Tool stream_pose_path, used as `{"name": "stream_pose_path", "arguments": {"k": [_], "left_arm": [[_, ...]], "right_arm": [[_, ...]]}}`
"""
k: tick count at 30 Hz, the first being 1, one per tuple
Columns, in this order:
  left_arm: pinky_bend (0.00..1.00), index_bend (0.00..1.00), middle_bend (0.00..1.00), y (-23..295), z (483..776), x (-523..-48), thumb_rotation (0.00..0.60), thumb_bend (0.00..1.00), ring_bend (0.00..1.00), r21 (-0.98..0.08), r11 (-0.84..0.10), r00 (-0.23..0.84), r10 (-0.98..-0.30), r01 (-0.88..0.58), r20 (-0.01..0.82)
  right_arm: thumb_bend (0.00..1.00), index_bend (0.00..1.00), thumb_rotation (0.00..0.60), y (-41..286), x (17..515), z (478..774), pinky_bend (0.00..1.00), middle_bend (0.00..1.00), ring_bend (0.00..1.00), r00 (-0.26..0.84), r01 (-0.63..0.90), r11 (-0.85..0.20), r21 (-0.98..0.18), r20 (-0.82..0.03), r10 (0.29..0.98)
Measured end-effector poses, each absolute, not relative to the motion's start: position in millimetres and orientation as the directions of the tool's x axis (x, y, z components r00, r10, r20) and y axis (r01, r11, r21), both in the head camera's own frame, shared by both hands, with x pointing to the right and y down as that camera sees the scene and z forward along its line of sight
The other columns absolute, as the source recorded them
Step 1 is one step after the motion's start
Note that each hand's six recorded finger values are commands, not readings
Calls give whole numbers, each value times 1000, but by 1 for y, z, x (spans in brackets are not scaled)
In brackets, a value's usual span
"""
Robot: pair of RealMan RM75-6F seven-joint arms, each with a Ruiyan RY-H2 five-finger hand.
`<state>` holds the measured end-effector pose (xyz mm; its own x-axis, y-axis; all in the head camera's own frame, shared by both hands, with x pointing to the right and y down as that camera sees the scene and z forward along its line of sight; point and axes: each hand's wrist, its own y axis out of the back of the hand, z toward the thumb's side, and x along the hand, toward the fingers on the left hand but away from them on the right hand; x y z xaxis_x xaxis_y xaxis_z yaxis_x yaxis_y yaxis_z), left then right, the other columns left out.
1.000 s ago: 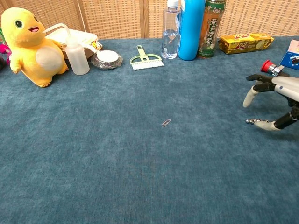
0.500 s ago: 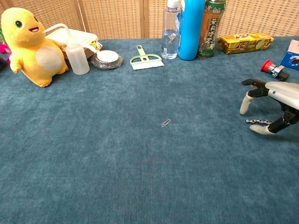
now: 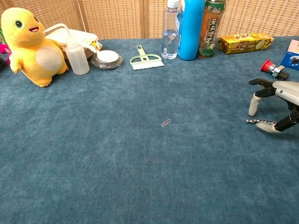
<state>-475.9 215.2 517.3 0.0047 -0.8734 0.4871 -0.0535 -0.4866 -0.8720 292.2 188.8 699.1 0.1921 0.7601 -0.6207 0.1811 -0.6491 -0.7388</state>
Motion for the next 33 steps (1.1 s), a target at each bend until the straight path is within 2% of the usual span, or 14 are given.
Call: {"name": "stream_pose_path", "arguments": {"k": [33], "left_arm": [[125,170,116,216,518,-475,600,337,0,-868,-493,5,-869,-57,494]], "right_arm": [[374,508,600,194,297,709,0,0,0,191,154,-638,-755,-611,768]]}}
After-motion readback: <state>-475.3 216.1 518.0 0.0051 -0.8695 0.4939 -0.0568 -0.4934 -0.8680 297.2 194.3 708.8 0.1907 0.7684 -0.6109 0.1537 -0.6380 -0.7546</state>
